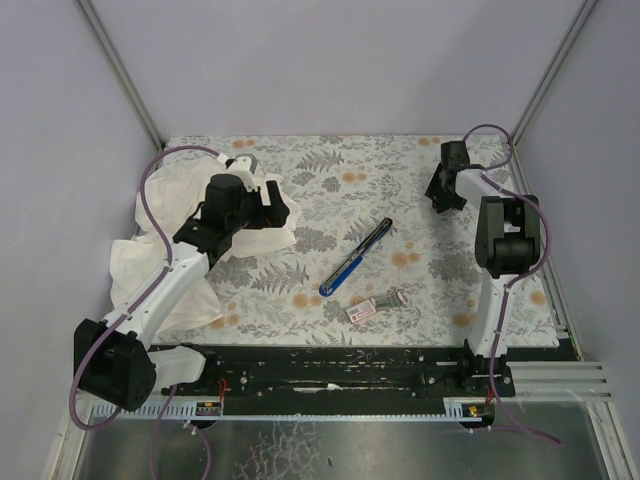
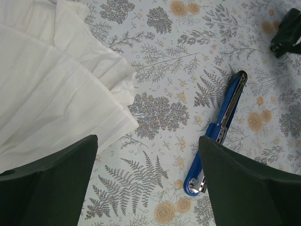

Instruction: Load the staples into the stapler

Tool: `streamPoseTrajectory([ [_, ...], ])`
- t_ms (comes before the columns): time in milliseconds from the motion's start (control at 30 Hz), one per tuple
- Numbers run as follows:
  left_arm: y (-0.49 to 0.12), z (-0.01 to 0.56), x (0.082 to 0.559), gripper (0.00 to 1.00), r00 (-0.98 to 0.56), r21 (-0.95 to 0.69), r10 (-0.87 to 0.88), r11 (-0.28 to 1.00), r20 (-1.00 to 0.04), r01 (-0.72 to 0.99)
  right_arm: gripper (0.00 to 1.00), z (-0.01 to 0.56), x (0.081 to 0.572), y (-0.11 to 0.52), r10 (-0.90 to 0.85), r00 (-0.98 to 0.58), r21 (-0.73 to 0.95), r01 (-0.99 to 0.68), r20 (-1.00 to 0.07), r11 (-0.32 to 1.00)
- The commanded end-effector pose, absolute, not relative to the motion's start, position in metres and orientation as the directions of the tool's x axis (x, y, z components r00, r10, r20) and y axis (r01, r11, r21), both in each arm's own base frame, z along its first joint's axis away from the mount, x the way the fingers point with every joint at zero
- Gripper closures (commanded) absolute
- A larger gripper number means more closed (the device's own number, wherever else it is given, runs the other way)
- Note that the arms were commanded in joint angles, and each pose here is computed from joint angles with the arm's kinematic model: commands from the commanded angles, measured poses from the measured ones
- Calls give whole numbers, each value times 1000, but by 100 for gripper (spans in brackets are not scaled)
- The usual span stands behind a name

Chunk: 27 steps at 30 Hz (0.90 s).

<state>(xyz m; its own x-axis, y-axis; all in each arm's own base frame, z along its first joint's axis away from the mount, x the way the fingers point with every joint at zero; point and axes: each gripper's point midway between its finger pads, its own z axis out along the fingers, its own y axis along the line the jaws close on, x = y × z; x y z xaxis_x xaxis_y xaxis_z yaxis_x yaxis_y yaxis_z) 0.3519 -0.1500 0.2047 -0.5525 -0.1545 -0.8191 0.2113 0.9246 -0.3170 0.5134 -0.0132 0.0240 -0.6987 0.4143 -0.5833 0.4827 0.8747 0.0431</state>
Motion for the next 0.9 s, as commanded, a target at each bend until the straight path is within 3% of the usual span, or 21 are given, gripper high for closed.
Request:
streamPoseTrajectory([
  [0, -154, 206, 354, 12, -556, -325, -151, 918, -817, 228, 33, 16, 450, -23, 384, -771, -26, 459, -508, 888],
  [233, -157, 204, 353, 12, -567, -339, -155, 911, -809, 234, 27, 5, 427, -36, 387, -798, -16, 444, -463, 896],
  [433, -154, 204, 354, 12, -559, -327, -153, 918, -815, 225, 27, 8, 460, -39, 341, -805, -4, 392, -485, 920],
  [867, -154, 201, 356, 12, -566, -325, -149, 919, -811, 222, 9, 10, 506, -20, 460, -742, 154, 445, -488, 882],
])
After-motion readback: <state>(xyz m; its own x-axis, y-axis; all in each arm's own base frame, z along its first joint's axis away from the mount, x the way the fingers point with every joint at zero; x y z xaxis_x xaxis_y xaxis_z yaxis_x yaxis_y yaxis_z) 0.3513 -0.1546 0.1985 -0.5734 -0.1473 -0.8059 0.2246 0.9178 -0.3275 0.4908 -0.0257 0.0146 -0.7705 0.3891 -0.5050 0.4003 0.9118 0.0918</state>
